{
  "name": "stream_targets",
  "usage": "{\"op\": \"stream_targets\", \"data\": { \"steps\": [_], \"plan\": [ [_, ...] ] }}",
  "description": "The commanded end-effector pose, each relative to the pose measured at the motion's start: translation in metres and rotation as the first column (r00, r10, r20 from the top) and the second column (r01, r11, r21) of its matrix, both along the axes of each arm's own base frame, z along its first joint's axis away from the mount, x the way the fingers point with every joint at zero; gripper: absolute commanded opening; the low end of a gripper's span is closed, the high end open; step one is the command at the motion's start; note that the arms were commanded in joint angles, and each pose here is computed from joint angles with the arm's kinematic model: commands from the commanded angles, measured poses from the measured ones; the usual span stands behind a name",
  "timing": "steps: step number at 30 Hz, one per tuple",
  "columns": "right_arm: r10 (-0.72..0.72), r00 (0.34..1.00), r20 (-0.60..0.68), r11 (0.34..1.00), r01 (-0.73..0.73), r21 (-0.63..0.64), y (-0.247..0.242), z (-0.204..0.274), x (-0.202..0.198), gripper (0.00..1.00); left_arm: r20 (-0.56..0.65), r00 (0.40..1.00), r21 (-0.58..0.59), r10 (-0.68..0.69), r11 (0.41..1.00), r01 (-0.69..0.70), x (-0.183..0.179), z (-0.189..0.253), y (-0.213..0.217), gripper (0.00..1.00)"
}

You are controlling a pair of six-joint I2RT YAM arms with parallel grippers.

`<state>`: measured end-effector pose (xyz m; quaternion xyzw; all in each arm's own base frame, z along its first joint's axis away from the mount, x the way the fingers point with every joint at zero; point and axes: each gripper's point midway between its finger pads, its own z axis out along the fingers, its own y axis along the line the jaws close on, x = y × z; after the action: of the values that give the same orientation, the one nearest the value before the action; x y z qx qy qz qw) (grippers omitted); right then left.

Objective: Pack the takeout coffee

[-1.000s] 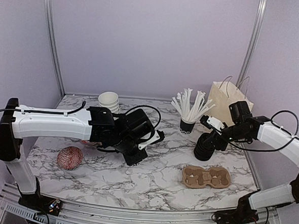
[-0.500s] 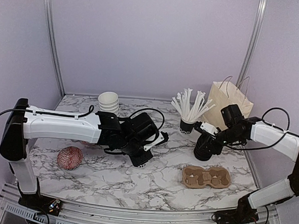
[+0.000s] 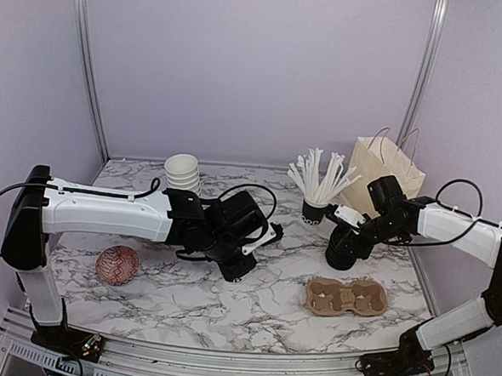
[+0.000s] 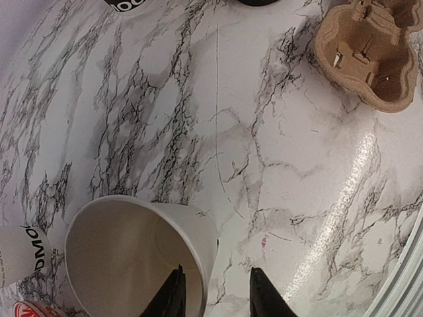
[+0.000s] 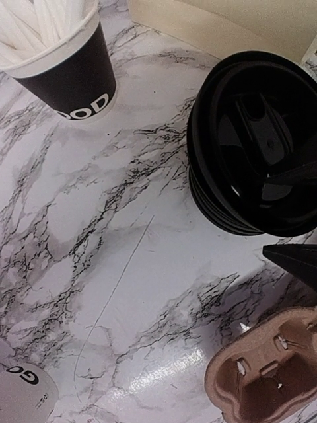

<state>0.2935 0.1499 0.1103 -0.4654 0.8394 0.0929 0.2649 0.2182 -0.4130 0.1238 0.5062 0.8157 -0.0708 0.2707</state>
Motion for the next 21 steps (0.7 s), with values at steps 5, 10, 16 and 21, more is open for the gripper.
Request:
{"op": "stream_targets", "data": {
  "steps": [5, 10, 16, 21],
  "plan": [
    [-0.028, 0.999, 0.038, 0.999, 0.029, -0.019, -0.001, 0.004, 0.008, 0.28, 0.034, 0.999, -0.065, 0.017, 0.998, -0.015, 0.005, 0.030, 0.000, 0.36],
    [0.000, 1.000, 0.024, 1.000, 0.000, -0.017, 0.004, 0.001, 0.002, 0.30, 0.046, 0.998, -0.071, 0.034, 0.997, -0.030, 0.006, 0.035, 0.004, 0.39],
    [-0.018, 0.999, 0.043, 0.999, 0.020, -0.039, 0.002, 0.001, 0.006, 0.27, 0.059, 0.997, -0.063, 0.046, 0.997, -0.043, 0.008, 0.035, 0.007, 0.41],
    [-0.035, 0.998, 0.045, 0.998, 0.038, -0.056, -0.001, -0.001, 0.010, 0.26, 0.061, 0.997, -0.060, 0.049, 0.997, -0.045, 0.008, 0.034, 0.008, 0.41]
  ]
}}
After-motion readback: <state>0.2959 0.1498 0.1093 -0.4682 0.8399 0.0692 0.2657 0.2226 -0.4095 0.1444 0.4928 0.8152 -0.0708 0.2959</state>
